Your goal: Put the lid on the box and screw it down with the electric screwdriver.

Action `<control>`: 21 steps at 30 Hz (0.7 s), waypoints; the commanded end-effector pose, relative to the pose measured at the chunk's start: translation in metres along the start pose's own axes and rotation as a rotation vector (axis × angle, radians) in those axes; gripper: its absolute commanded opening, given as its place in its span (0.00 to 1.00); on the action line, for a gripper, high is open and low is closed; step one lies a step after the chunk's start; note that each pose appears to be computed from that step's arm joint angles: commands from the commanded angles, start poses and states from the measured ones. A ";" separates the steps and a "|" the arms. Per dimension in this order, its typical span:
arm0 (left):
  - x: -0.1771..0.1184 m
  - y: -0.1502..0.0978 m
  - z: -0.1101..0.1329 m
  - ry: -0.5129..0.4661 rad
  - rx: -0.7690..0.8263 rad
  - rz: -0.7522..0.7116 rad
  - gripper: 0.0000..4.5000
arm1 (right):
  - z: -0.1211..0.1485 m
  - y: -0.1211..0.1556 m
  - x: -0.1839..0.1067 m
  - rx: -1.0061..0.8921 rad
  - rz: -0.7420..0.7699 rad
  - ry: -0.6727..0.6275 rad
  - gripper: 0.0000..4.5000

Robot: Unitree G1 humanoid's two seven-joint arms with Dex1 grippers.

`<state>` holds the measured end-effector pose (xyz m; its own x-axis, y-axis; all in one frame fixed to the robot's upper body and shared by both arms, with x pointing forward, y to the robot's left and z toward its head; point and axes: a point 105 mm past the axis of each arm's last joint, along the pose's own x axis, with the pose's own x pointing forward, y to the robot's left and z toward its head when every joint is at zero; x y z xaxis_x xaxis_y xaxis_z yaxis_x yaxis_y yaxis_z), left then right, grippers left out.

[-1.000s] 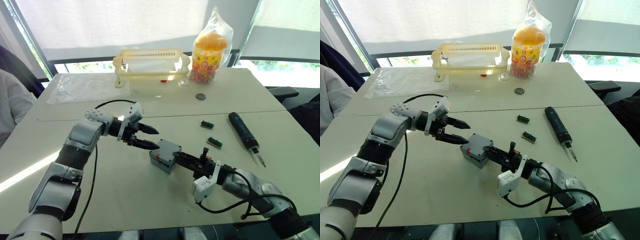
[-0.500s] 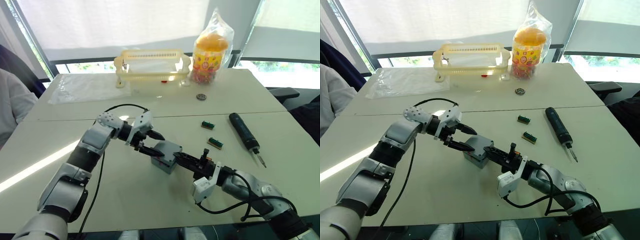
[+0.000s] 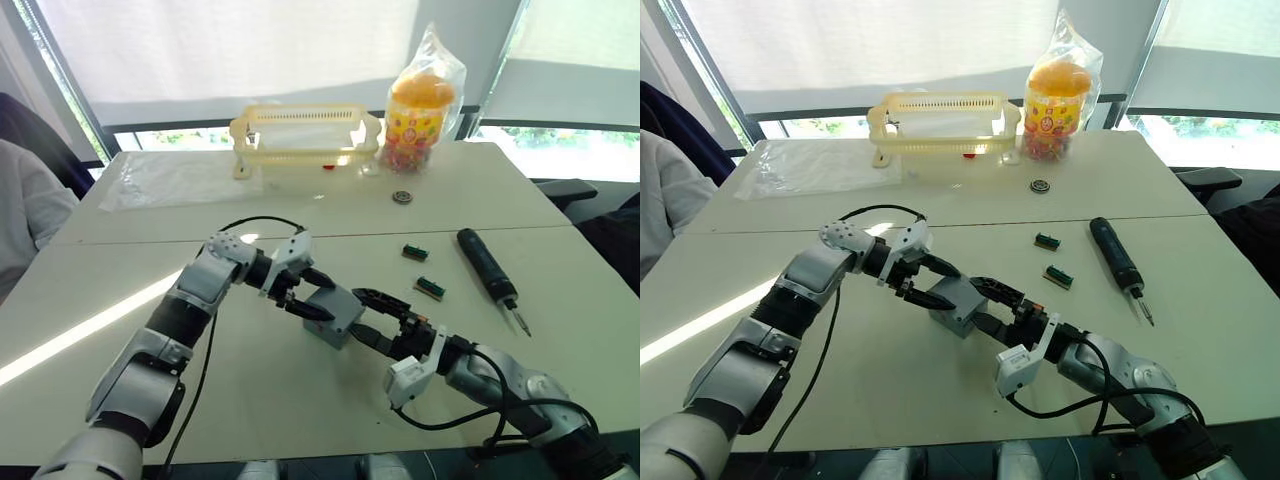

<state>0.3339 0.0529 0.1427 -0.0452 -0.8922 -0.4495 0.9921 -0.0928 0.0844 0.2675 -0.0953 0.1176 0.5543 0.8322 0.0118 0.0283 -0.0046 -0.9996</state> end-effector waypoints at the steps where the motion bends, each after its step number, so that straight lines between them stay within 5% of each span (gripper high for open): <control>1: 0.004 -0.005 -0.016 0.051 -0.023 -0.009 0.78 | -0.002 0.007 -0.004 -0.004 0.040 0.009 0.99; 21: 0.003 0.005 -0.030 0.083 -0.023 0.082 0.78 | -0.012 0.003 -0.007 -0.022 0.048 0.009 0.99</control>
<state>0.3408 0.0532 0.1354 0.0335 -0.9001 -0.4344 0.9898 -0.0304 0.1393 0.2726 -0.1052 0.1177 0.5572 0.8303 -0.0126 0.0298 -0.0352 -0.9989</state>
